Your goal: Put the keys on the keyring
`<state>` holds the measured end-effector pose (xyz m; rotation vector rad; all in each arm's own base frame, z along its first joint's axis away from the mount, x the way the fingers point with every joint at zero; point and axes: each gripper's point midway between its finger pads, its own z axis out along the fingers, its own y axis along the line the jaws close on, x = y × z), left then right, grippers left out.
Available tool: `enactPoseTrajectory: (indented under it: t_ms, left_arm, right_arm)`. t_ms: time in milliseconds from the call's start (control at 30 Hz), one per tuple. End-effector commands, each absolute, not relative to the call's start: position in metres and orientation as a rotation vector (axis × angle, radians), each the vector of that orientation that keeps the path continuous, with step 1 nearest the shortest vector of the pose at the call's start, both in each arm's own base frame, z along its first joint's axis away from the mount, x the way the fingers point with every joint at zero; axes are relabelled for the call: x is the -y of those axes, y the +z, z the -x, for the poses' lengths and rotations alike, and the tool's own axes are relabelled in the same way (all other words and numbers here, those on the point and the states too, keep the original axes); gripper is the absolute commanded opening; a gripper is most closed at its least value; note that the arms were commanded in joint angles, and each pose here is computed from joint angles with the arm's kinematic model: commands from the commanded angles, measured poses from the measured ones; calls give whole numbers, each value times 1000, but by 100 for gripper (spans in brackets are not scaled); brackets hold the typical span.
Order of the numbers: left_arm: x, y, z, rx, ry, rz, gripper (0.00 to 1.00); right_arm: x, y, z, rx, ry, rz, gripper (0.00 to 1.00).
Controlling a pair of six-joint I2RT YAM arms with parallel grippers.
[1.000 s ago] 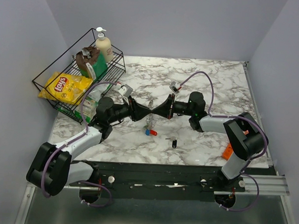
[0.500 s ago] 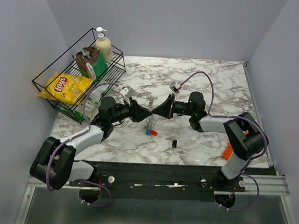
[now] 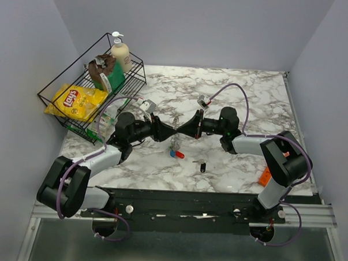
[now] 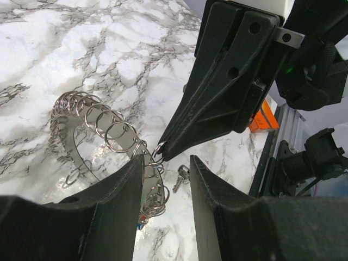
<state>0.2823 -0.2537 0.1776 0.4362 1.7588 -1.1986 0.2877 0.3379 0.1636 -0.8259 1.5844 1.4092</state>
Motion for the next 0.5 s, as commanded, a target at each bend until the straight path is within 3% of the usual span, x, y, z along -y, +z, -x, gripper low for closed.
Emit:
enactPoseTrajectory:
  t_ms: [0, 467]
  left_arm:
    - [256, 184, -287, -1709, -1199, -483, 47]
    - [252, 193, -289, -1665, -1173, -538, 47]
  right_arm:
    - [-340, 182, -283, -1494, 1412, 873, 1]
    - [-340, 183, -278, -1492, 1425, 897, 1]
